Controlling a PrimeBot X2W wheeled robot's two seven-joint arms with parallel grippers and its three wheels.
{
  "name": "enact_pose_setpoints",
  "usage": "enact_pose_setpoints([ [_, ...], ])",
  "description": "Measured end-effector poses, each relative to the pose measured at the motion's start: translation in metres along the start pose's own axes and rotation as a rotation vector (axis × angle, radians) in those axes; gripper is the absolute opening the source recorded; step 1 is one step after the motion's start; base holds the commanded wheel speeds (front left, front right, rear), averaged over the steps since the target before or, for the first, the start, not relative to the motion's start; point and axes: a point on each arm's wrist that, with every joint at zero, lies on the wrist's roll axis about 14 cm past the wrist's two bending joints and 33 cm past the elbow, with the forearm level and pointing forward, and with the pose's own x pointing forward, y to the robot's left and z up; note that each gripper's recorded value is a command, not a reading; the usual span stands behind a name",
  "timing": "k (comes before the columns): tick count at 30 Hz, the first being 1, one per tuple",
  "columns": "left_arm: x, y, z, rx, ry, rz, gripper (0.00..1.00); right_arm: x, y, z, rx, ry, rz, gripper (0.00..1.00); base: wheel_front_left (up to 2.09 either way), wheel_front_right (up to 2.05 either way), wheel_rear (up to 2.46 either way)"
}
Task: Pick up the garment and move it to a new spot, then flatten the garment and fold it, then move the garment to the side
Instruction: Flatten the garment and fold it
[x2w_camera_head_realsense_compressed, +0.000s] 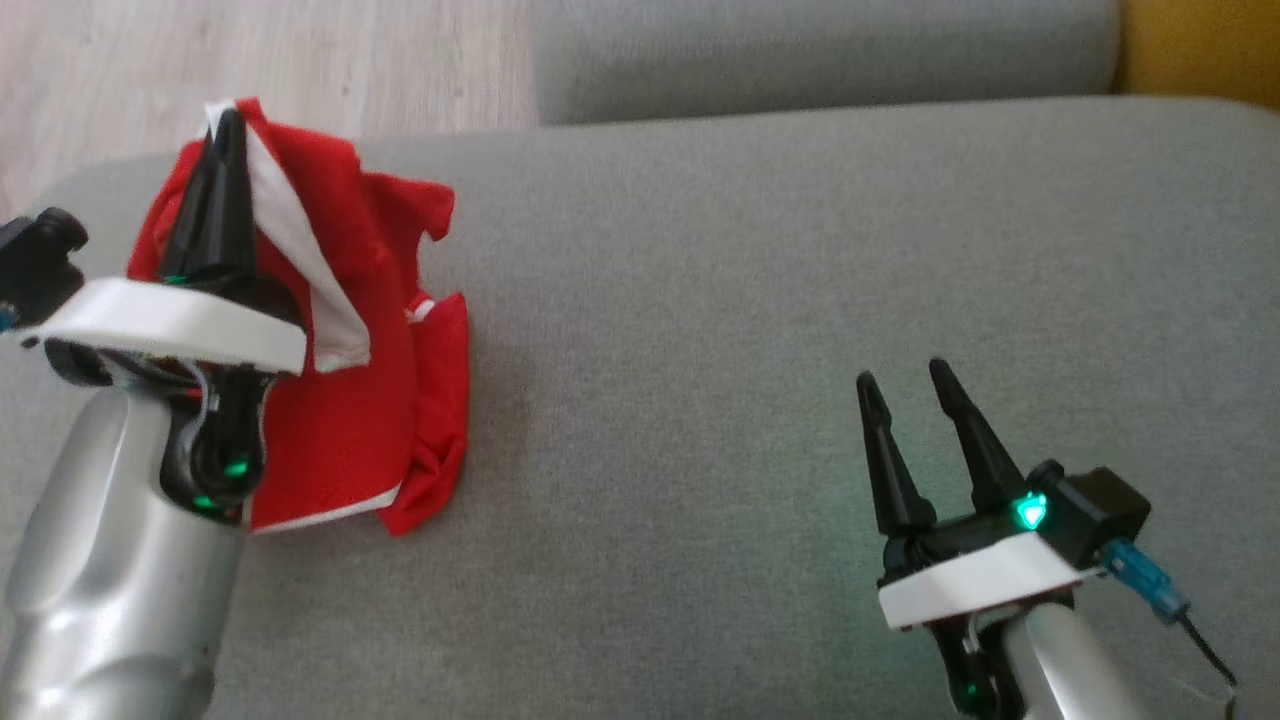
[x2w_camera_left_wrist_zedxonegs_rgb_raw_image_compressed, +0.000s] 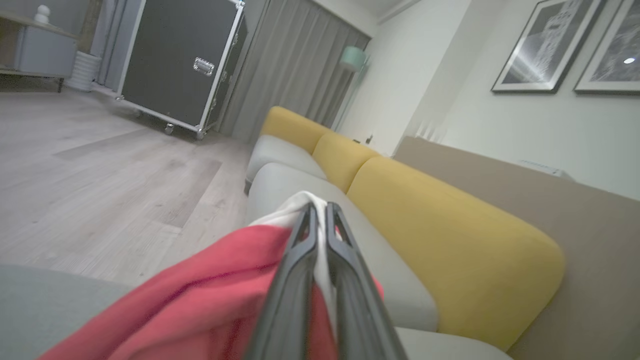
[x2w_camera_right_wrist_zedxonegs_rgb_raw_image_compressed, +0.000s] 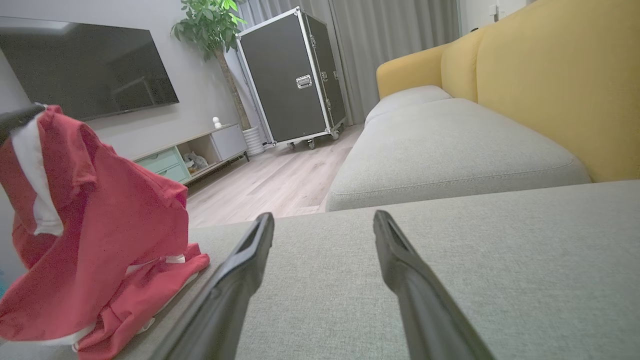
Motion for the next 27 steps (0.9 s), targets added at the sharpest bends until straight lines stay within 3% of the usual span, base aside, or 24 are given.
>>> enact_pose_setpoints([
  [10,-0.003,-0.104,0.035,0.014,-0.132,-0.27,0.0,-0.025,-0.021,0.016,-0.012,-0.044,-0.087,1.0,0.0,0.0,0.0],
  [21,0.029,-0.214,-0.011,0.067,-0.013,-0.572,0.0,-0.052,-0.071,0.051,-0.033,-0.144,-0.26,1.0,0.0,0.0,0.0],
  [27,0.053,-0.251,-0.051,0.06,0.095,-0.675,0.0,-0.067,-0.091,0.071,-0.039,-0.199,-0.335,1.0,0.0,0.0,0.0],
])
